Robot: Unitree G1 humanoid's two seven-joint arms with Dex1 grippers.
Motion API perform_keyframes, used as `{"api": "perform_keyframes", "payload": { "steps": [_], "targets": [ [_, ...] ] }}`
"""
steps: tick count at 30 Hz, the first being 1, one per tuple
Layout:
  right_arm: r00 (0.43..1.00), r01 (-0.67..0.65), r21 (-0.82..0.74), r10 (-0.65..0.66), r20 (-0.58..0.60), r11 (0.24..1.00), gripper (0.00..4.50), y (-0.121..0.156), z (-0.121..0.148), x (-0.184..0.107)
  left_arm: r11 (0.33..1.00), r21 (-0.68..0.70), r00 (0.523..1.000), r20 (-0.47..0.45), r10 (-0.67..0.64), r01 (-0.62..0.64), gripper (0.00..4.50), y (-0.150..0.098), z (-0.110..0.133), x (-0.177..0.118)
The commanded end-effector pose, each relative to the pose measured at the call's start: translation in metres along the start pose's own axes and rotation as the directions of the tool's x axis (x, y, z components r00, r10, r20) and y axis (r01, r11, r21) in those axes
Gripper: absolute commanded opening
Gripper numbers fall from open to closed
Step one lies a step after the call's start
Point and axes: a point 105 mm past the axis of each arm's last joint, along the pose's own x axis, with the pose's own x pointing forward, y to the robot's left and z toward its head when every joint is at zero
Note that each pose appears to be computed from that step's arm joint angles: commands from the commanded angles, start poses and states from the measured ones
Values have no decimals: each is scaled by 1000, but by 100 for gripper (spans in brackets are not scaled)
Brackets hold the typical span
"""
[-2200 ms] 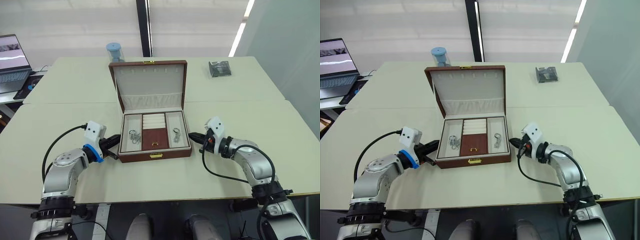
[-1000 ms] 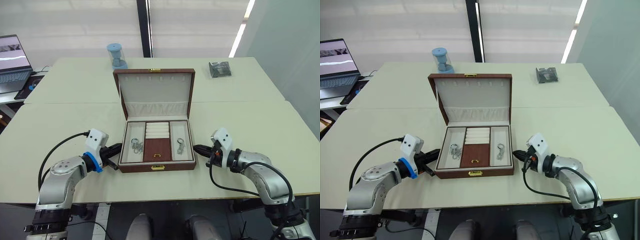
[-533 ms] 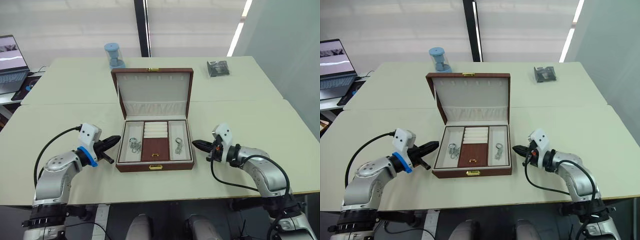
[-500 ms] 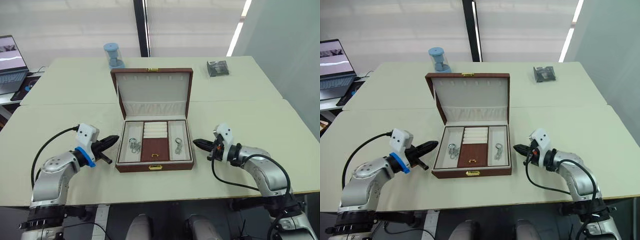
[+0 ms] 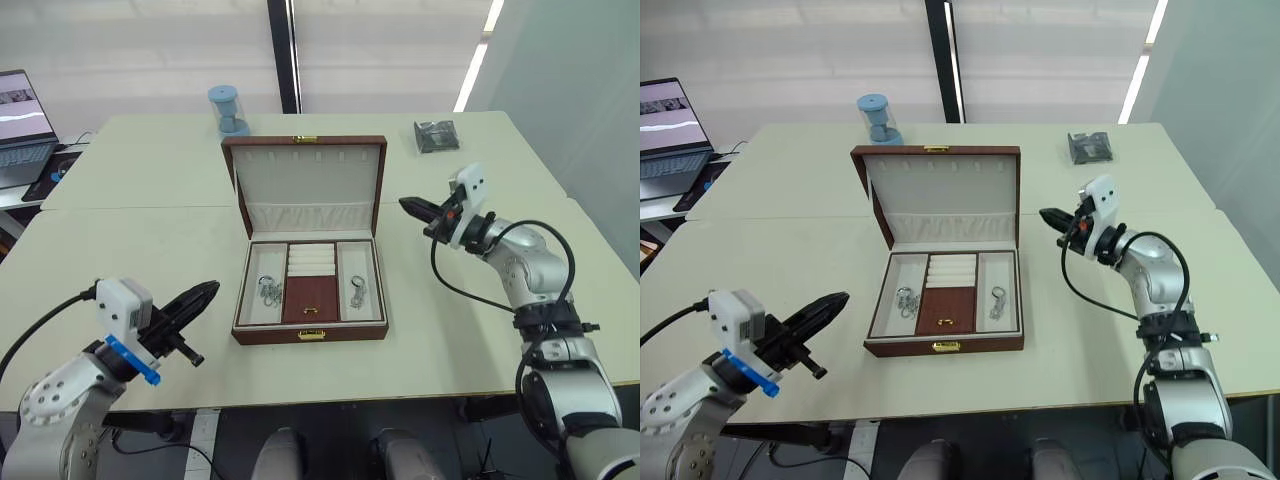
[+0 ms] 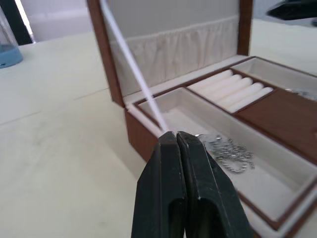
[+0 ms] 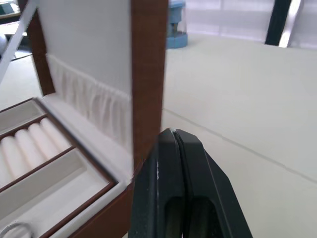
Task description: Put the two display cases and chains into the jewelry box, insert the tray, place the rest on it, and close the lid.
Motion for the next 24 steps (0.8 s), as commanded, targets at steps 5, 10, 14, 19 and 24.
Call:
{"api": "perform_keyframes", "payload": {
  "steps": [5, 10, 14, 19, 24],
  "targets": [
    [999, 21, -74, -17, 51, 997, 0, -29, 32, 11, 999, 23, 995, 101, 27, -30, 1, -39, 22, -23],
    [999, -24, -96, 29, 45, 995, 0, -24, 42, 27, 997, 31, 991, 118, 60, -64, 1, -56, 29, -39],
    [998, -53, -110, 58, 40, 993, 0, -17, 45, 38, 996, 10, 989, 115, 91, -93, 1, -64, 34, -43],
    [996, -74, -123, 78, 31, 990, 0, -10, 49, 49, 991, 18, 983, 130, 130, -133, 1, -71, 44, -45],
    [997, -70, -130, 75, 29, 989, 0, -5, 52, 57, 987, 19, 980, 125, 156, -160, 1, -73, 46, -48]
  ]
}}
